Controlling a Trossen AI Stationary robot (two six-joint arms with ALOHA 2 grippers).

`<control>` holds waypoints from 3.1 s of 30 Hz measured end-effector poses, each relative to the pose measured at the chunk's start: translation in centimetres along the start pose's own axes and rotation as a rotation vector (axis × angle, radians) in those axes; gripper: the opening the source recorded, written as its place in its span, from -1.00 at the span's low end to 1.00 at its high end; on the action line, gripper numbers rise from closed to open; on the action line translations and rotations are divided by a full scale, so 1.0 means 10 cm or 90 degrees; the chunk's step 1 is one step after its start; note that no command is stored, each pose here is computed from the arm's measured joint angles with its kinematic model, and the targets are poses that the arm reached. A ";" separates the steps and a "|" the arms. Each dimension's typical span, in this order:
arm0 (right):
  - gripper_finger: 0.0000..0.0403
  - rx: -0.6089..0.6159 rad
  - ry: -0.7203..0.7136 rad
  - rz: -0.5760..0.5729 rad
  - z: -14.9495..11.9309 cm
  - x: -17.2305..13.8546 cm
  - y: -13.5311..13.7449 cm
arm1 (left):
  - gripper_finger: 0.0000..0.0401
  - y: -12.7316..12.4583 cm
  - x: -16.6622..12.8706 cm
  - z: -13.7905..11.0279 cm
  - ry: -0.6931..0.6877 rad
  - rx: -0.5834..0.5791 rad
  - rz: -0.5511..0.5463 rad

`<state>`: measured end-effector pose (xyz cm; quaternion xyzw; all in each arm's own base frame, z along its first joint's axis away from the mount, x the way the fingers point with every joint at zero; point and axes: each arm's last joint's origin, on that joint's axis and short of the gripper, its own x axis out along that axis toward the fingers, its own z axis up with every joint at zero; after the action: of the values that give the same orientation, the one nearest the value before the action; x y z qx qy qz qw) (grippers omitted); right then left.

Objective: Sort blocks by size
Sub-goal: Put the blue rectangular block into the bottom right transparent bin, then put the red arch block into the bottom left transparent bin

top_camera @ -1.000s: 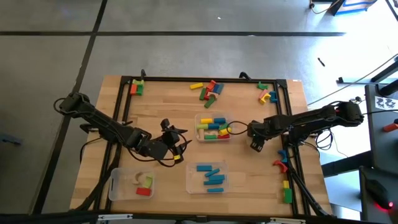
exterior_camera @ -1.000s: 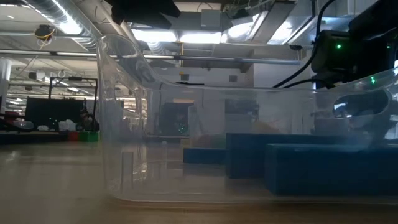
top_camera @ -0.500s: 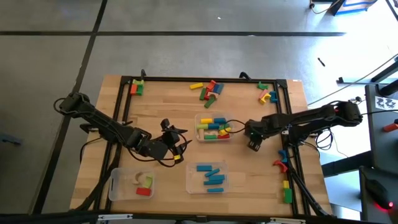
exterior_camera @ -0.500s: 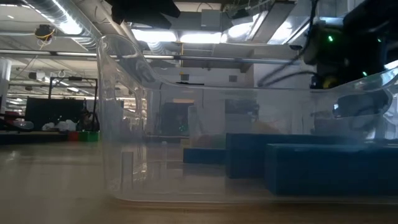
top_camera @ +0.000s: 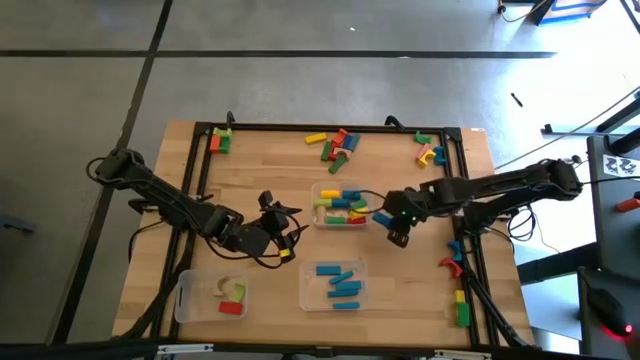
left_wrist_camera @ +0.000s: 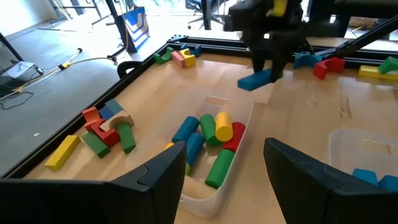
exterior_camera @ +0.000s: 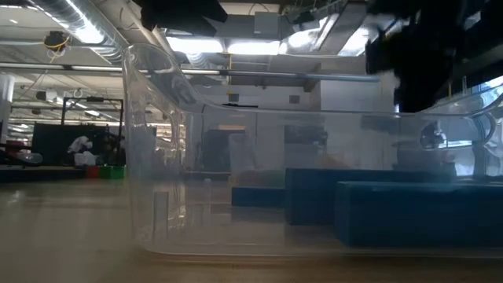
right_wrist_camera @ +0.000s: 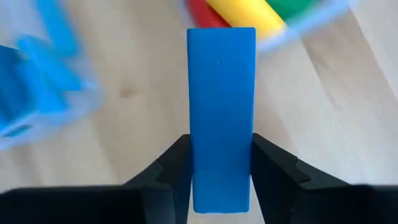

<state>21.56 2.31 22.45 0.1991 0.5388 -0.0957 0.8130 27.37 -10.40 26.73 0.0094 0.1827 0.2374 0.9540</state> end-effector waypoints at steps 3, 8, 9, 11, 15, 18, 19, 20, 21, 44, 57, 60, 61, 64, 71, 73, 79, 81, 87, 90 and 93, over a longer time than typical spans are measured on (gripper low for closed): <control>-0.33 -0.036 -0.033 0.015 0.03 -0.10 0.17 | 0.05 0.00 0.00 0.00 0.000 0.000 0.000; -0.31 -0.084 -0.105 0.071 0.04 -0.20 0.45 | 0.05 0.00 0.00 0.00 0.000 0.000 0.000; -0.31 -0.093 -0.122 0.091 0.04 -0.21 0.51 | 0.05 0.00 0.00 0.00 0.000 0.000 0.000; -0.30 -0.112 -0.158 0.132 0.04 -0.23 0.63 | 0.05 0.00 0.00 0.00 0.000 0.000 0.000; -0.30 -0.158 -0.217 0.177 0.02 -0.23 0.85 | 0.05 0.00 0.00 0.00 0.000 0.000 0.000; -0.30 -0.186 -0.252 0.205 0.01 -0.17 1.01 | 0.05 0.00 0.00 0.00 -0.001 -0.001 0.000; -0.30 -0.190 -0.260 0.213 0.01 -0.14 1.06 | 0.05 0.00 0.00 0.00 -0.001 -0.002 0.000; -0.30 -0.195 -0.270 0.224 0.01 -0.10 1.12 | 0.05 0.00 0.00 0.00 0.000 -0.003 0.000; -0.30 -0.205 -0.277 0.233 0.00 -0.05 1.18 | 0.05 0.00 0.00 0.00 0.001 -0.002 0.000; -0.17 -0.259 -0.202 0.276 -0.08 0.75 1.49 | 0.05 0.00 0.00 0.00 0.000 -0.002 0.000; 0.26 -0.274 -0.087 0.219 -0.10 0.33 1.49 | 0.05 0.00 0.00 0.00 0.000 -0.002 0.000; 0.26 -0.268 -0.038 0.193 -0.15 0.10 1.53 | 0.05 0.00 0.00 0.00 0.000 -0.002 0.000; 0.26 -0.265 -0.024 0.179 -0.17 0.04 1.54 | 0.05 0.00 0.00 0.00 0.000 -0.003 0.000; 0.26 -0.253 0.001 0.136 -0.25 -0.13 1.56 | 0.05 0.00 0.00 0.00 0.000 -0.005 0.000; 0.27 -0.178 0.055 0.067 -0.54 -0.30 1.54 | 0.05 0.00 0.00 0.00 0.000 -0.011 0.000; 0.27 -0.170 0.061 0.047 -0.62 -0.34 1.53 | 0.05 0.00 0.00 0.00 0.000 -0.014 0.000; 0.27 -0.148 0.073 -0.067 -0.88 -0.47 1.42 | 0.05 0.00 0.00 0.00 0.000 -0.015 0.000; 0.27 -0.140 0.083 -0.098 -0.97 -0.50 1.39 | 0.05 0.00 0.00 0.00 0.000 -0.016 0.000; 0.27 -0.122 0.100 -0.120 -1.21 -0.49 1.36 | 0.05 0.00 0.00 0.00 0.000 -0.017 0.000; 0.27 -0.096 0.125 -0.138 -1.34 -0.44 1.29 | 0.05 0.00 0.00 0.00 0.000 -0.017 0.000; 0.27 -0.069 0.153 -0.156 -1.46 -0.39 1.18 | 0.05 0.00 0.00 0.00 0.000 -0.017 0.000</control>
<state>12.09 18.98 23.64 0.0978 0.6564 -0.1406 0.7347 27.39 -10.41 26.72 -0.0031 0.1795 0.2397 0.9541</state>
